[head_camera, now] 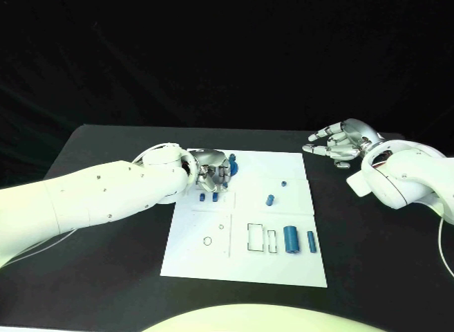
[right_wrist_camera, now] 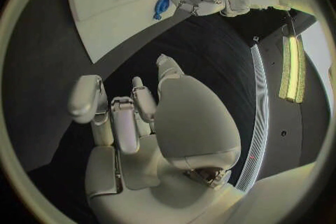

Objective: Assemble the parts on the task board

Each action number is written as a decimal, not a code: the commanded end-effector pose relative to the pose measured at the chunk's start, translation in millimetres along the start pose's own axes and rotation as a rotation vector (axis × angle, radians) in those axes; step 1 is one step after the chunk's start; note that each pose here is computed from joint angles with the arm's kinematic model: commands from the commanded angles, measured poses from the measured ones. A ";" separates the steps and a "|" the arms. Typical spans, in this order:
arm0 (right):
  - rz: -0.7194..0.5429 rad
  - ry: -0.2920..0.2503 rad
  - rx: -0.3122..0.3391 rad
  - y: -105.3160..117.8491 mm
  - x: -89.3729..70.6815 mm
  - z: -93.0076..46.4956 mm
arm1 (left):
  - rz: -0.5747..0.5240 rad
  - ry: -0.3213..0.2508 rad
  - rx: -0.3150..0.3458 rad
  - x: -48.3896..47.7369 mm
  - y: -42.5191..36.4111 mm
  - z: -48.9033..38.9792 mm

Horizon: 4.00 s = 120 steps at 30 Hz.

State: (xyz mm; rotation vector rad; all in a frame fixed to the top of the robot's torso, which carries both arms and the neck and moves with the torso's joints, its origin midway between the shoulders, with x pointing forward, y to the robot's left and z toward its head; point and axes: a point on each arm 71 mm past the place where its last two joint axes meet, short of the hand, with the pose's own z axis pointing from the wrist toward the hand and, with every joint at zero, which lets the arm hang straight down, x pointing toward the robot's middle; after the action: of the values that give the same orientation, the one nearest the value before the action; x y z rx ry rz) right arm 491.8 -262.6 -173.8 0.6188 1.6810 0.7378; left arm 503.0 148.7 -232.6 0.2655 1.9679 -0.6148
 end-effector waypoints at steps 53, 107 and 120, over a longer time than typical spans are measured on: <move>-0.008 0.008 -0.014 1.1 1.8 0.2 | -0.052 -0.056 0.026 -4.1 -3.9 -0.1; -0.007 0.004 -0.008 -3.0 0.9 -1.1 | -0.150 -0.014 -0.034 -10.7 26.9 -28.3; -0.007 0.005 -0.009 -2.8 1.1 -1.0 | -0.144 -0.018 -0.027 -6.9 25.3 -25.3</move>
State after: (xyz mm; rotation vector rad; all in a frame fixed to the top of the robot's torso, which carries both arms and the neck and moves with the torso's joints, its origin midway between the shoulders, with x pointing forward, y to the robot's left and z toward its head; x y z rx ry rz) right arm 490.9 -265.2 -176.9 0.6239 1.6842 0.7319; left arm 499.0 185.9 -223.1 0.0882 1.9820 -0.6691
